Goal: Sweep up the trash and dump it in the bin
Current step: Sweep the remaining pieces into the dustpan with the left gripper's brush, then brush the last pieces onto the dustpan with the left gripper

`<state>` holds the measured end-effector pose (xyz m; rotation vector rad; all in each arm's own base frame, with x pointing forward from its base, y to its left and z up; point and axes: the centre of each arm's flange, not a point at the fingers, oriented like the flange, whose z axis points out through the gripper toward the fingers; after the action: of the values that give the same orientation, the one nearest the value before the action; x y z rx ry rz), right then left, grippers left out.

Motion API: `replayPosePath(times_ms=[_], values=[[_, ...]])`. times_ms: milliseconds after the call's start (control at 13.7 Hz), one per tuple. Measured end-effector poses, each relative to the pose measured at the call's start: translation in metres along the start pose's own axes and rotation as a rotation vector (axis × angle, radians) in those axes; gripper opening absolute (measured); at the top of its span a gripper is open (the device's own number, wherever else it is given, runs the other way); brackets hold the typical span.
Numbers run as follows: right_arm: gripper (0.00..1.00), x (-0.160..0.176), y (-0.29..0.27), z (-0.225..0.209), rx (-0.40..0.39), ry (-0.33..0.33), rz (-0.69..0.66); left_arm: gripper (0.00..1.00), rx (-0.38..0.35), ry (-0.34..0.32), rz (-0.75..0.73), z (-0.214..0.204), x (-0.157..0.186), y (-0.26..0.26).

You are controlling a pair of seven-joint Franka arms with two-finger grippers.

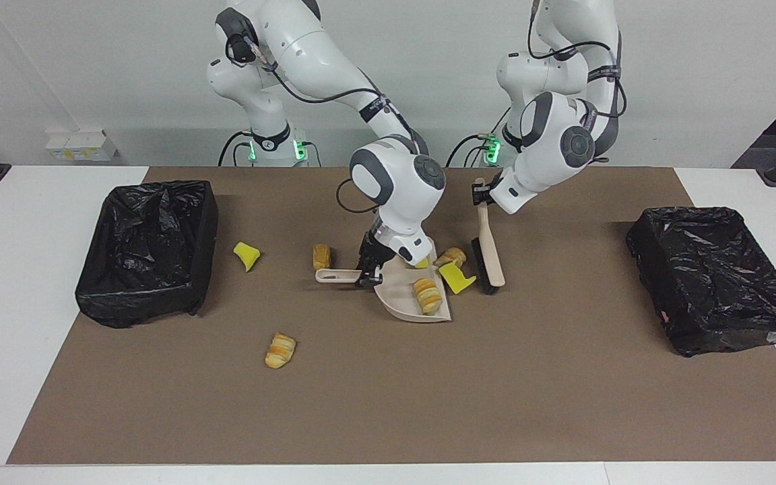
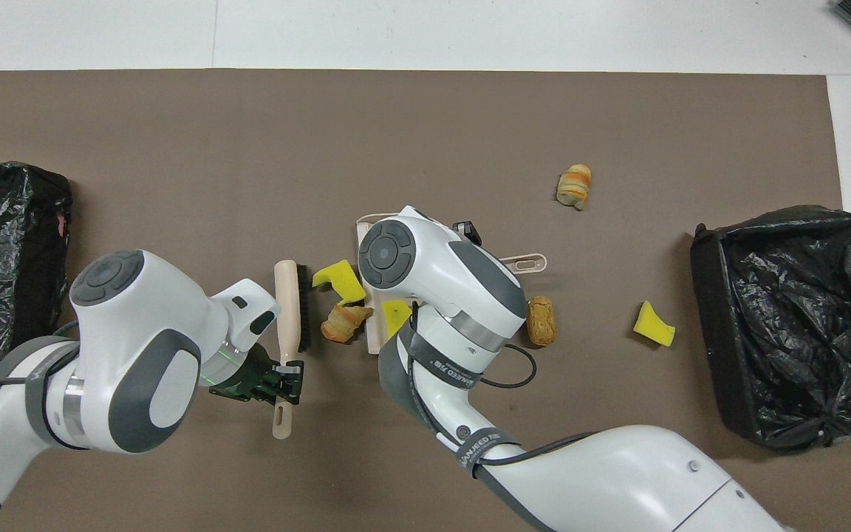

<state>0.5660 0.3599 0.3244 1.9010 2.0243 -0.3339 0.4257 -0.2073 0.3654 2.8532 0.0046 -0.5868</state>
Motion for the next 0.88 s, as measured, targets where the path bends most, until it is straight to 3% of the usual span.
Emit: replayPosePath(times_ms=[365, 876], values=[[0.33, 0.0, 0.0, 0.0, -0.001, -0.001, -0.001, 0.26, -0.033, 0.036, 0.04, 0.017, -0.022, 0.065], [0.33, 0.001, -0.001, -0.001, -0.004, -0.005, -0.005, 0.26, -0.151, 0.035, 0.093, -0.001, -0.023, 0.082]])
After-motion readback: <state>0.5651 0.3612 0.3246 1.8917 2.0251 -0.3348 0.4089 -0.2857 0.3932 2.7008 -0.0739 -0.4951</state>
